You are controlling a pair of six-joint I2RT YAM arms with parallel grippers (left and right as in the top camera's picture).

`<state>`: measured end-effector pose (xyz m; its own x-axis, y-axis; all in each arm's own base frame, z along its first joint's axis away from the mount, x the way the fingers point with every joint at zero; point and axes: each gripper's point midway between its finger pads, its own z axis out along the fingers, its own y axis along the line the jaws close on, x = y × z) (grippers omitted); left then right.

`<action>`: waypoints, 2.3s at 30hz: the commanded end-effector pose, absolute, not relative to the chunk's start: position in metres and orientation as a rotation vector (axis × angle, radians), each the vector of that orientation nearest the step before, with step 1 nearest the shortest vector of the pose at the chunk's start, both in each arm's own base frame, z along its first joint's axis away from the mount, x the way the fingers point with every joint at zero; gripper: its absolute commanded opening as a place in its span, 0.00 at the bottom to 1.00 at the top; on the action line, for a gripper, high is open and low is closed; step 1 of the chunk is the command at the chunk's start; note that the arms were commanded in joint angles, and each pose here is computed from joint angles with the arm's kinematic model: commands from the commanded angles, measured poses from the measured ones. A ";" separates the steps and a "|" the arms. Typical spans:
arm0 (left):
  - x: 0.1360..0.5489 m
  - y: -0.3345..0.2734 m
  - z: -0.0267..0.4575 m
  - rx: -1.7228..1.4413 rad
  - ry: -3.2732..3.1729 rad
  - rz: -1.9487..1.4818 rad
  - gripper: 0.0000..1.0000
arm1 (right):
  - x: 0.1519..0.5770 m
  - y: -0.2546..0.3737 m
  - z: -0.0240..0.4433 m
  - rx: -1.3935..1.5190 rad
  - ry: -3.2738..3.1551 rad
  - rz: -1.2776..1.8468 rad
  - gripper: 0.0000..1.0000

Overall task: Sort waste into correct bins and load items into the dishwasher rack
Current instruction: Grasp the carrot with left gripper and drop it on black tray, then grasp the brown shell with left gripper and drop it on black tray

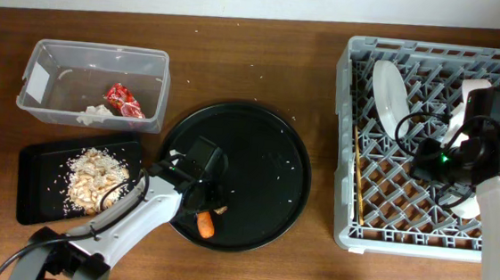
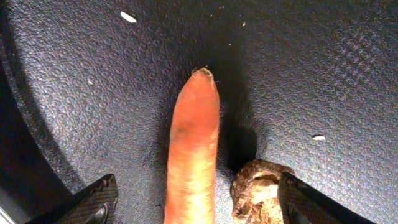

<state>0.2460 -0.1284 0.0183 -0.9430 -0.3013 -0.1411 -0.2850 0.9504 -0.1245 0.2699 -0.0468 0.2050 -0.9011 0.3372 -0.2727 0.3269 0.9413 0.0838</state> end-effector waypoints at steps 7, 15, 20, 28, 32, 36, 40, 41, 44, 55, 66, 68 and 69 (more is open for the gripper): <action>0.280 -0.140 0.036 -0.421 2.797 -0.253 0.87 | 0.269 -0.048 0.205 0.488 2.813 0.051 0.50; 0.275 -0.115 0.028 -0.584 2.823 -0.179 0.87 | 0.269 -0.048 0.205 0.488 2.813 0.052 0.50; 0.247 -0.103 0.005 -0.604 2.949 -0.052 0.73 | 0.269 -0.048 0.205 0.489 2.814 0.052 0.50; 0.246 -0.108 0.004 -0.603 2.967 -0.093 0.18 | 0.268 -0.048 0.204 0.489 2.817 0.052 0.50; 0.280 -0.078 0.051 -0.611 2.847 -0.031 0.15 | 0.268 -0.048 0.204 0.489 2.817 0.052 0.50; 0.306 -0.012 0.124 -0.760 2.634 -0.062 0.16 | 0.268 -0.048 0.204 0.489 2.817 0.051 0.50; 0.290 0.086 0.134 -1.155 2.457 0.027 0.18 | 0.268 -0.048 0.204 0.489 2.817 0.052 0.50; 0.283 0.103 0.132 -1.233 2.432 0.048 0.18 | 0.268 -0.048 0.204 0.489 2.817 0.052 0.50; 0.267 0.141 0.120 -1.415 2.379 0.094 0.18 | 0.268 -0.048 0.204 0.489 2.817 0.052 0.50; 0.248 0.175 0.045 -1.729 2.454 0.143 0.22 | 0.268 -0.048 0.204 0.489 2.817 0.052 0.50; 0.294 0.107 0.104 -1.283 2.573 -0.213 0.67 | 0.268 -0.048 0.204 0.489 2.817 0.052 0.50; 0.305 0.053 0.112 -1.017 2.684 -0.243 0.68 | 0.268 -0.048 0.204 0.489 2.817 0.052 0.50; 0.309 0.014 0.109 -0.817 2.763 -0.261 0.70 | 0.268 -0.048 0.204 0.489 2.817 0.052 0.50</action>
<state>0.2945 0.0856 0.1018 -0.6261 -0.7611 -0.1694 -0.7322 0.6486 -0.2077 0.2688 -0.0465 0.2048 -0.9030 0.3352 -0.2688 0.3250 0.9421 0.0830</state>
